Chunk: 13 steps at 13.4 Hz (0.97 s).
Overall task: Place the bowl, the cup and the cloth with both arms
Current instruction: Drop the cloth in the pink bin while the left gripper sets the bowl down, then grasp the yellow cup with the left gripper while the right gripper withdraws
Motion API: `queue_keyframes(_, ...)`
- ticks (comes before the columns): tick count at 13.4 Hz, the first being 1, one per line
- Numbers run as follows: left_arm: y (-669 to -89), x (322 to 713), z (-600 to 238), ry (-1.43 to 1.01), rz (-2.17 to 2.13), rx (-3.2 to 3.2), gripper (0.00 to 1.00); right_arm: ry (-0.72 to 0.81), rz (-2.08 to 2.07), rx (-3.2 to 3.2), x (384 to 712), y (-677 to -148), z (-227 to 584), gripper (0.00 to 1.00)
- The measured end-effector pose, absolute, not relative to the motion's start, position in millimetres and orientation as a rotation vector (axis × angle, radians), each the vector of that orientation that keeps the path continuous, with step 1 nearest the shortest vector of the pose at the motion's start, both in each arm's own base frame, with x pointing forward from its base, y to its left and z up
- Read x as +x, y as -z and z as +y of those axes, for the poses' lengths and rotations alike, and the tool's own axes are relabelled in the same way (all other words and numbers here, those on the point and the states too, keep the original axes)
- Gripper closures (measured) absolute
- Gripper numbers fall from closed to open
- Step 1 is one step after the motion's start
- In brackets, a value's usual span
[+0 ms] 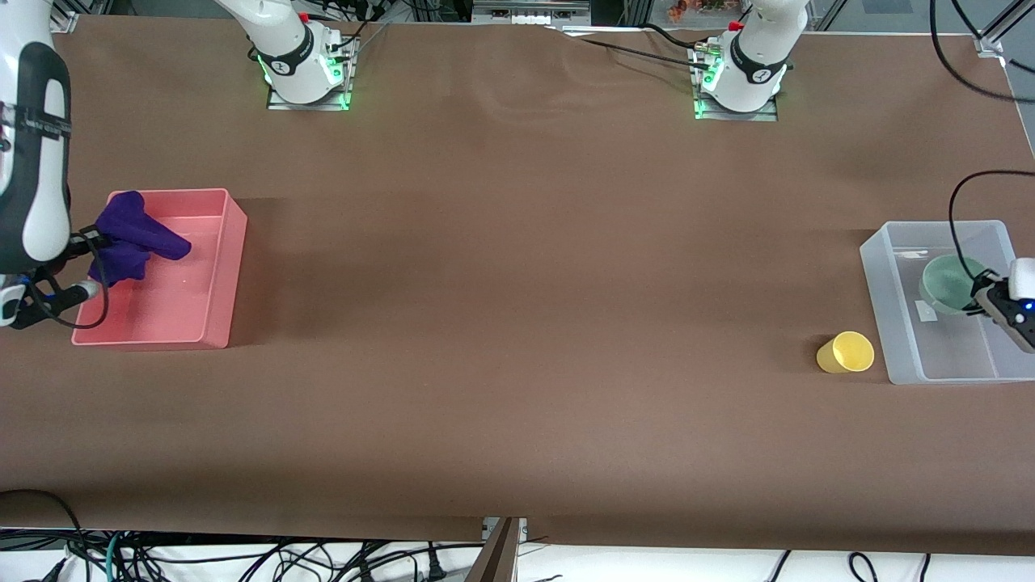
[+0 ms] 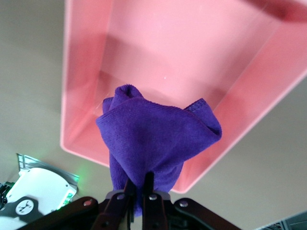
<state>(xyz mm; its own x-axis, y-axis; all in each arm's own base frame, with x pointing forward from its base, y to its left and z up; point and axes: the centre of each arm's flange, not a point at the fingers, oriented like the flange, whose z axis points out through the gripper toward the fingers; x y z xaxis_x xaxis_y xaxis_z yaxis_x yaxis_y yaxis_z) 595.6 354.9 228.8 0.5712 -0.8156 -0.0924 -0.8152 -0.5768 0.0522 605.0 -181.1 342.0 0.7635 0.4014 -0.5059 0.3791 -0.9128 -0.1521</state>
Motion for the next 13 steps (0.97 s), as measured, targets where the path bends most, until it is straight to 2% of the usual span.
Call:
queue_keyframes(2, -202.4, 593.6, 361.1, 0.157, -1.433, 2.77, 0.96, -0.863, -0.64, -2.891, 596.2, -310.7, -181.3, 0.92)
queue_keyframes(3, -201.9, 595.6, 359.5, 0.147, -1.431, 2.768, 0.9, -0.863, -0.634, -2.88, 593.4, -301.4, -180.0, 0.92)
queue_keyframes(4, -206.3, 599.4, 357.7, 0.135, -1.437, 2.77, 0.82, -0.855, -0.627, -2.871, 592.6, -297.1, -178.5, 0.85)
queue_keyframes(7, -254.9, 617.2, 347.8, 0.114, -1.459, 2.767, 0.51, -0.785, -0.645, -2.896, 606.2, -320.9, -170.5, 0.54)
queue_keyframes(8, -285.7, 626.6, 336.1, 0.101, -1.462, 2.768, 0.37, -0.764, -0.638, -2.91, 613.2, -343.4, -164.9, 0.43)
queue_keyframes(11, -358.8, 654.6, 270.6, 0.113, -1.394, 2.792, 0.08, -0.715, -0.461, -2.959, 627.4, -429.3, -124.7, 0.08)
queue_keyframes(12, -365.7, 665.5, 241.2, 0.119, -1.368, 2.805, 0.0, -0.684, -0.409, -2.984, 630.3, -458.2, -98.9, 0.01)
queue_keyframes(13, -363.9, 675.4, 210.2, 0.128, -1.34, 2.816, 0.0, -0.633, -0.37, -3.012, 631.8, -485.7, -72.9, 0.0)
